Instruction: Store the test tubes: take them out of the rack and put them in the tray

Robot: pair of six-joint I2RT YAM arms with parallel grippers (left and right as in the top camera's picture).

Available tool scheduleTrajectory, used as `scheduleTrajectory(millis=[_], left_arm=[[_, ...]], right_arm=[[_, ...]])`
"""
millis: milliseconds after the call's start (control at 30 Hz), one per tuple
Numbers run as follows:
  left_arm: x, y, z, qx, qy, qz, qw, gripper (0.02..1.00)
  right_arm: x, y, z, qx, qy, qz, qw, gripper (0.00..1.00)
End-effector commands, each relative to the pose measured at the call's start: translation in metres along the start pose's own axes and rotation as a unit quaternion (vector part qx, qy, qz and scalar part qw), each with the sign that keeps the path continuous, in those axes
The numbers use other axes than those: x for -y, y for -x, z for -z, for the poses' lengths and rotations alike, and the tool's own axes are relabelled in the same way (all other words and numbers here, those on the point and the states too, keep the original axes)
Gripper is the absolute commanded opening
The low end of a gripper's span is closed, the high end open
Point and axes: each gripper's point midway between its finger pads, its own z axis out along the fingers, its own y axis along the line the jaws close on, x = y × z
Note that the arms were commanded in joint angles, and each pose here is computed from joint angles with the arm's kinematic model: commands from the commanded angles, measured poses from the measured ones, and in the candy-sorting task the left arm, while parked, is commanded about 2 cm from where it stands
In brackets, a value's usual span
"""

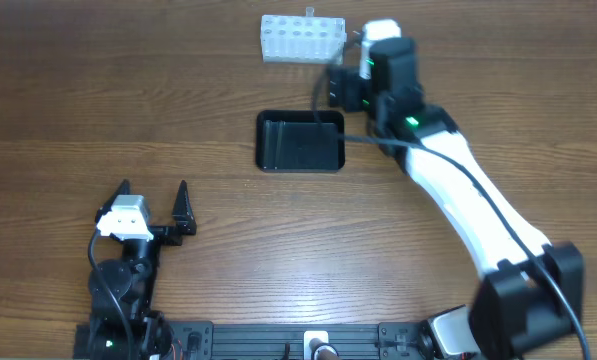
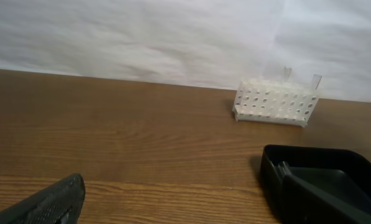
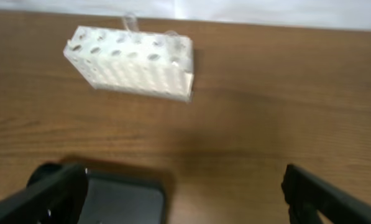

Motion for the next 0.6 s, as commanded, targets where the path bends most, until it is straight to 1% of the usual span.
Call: scheduleTrajectory(millis=[33, 167, 233, 367, 467, 600], left_arm=[[0.000, -0.001, 0.000, 0.001, -0.002, -0.007, 1.000, 0.998], [0.000, -0.001, 0.000, 0.001, -0.002, -0.007, 1.000, 0.998], [0.000, -0.001, 0.000, 0.001, -0.002, -0.007, 1.000, 1.000], [0.000, -0.001, 0.000, 0.001, -0.002, -0.007, 1.000, 1.000], [0.000, -0.001, 0.000, 0.001, -0.002, -0.007, 1.000, 1.000], [0.000, -0.001, 0.000, 0.001, -0.002, -0.007, 1.000, 0.998]], right_arm=[[-0.026, 0.024, -0.023, 0.011, -0.012, -0.011, 1.000, 0.991], [-0.053, 0.033, -0.048, 0.008, -0.007, -0.013, 1.000, 0.991], [-0.059, 0.038, -0.062, 0.009, -0.019, -0.025, 0.999, 0.991], [-0.073, 0.047, -0.089, 0.009, -0.021, -0.030, 0.999, 0.991], [-0.077, 0.054, -0.110, 0.012, -0.035, -0.042, 0.998, 0.991], [-0.087, 0.062, -0.135, 0.021, -0.033, -0.044, 0.998, 0.991]])
